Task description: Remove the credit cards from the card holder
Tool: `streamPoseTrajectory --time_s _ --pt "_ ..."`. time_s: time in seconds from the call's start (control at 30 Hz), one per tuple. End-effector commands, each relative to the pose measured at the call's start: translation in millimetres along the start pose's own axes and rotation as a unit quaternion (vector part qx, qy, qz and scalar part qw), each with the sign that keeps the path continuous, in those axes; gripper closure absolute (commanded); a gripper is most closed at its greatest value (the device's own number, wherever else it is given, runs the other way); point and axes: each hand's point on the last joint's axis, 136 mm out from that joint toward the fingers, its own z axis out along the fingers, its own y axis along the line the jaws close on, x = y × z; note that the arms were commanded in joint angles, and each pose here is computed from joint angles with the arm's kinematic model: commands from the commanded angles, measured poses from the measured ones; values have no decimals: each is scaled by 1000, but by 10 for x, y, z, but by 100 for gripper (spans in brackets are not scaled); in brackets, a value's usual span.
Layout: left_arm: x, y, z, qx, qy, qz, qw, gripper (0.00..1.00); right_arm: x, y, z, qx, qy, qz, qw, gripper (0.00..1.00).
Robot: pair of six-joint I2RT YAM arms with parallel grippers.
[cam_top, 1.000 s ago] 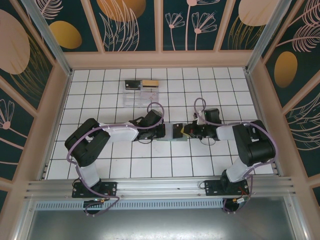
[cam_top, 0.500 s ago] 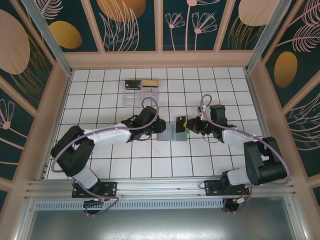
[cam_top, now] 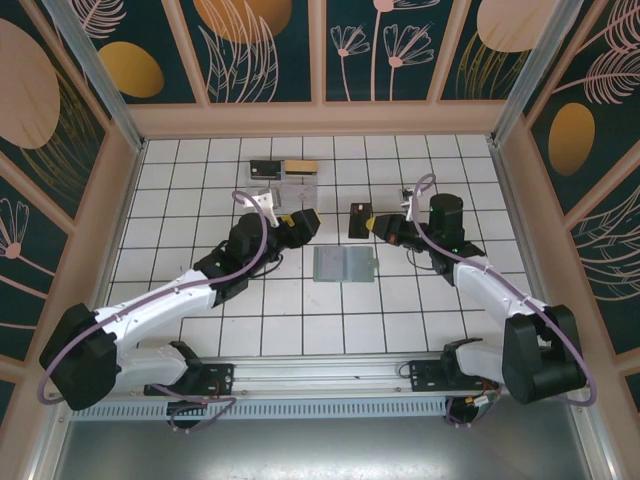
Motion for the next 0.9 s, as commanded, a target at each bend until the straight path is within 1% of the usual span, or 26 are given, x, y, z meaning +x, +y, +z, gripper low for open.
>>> streamPoseTrajectory --time_s 0.0,0.1,0.17,0.23,0.3,0.37,0.63,0.87 --pt "22 -107 6 69 20 -17 997 34 -190 380 -14 -54 -24 -58 997 98" --pt "101 -154 8 131 43 -42 990 39 -153 495 -3 -81 -23 -75 994 98" --pt "161 -247 3 171 61 -49 982 41 -117 549 -7 -99 -21 -82 992 98" --pt "202 -310 9 193 73 -49 977 45 -95 568 -12 -110 -20 -84 990 98" --pt "233 -324 31 199 81 -52 975 47 -70 598 -11 -121 -18 -87 989 99" --pt "259 -335 51 207 89 -56 973 52 -52 647 -25 -138 -17 -92 986 99" --pt "260 -465 -2 246 98 -64 962 54 8 828 -74 -187 -10 -106 977 99" --pt "257 -525 -49 263 100 -63 957 58 115 908 -45 -206 12 -110 972 99"
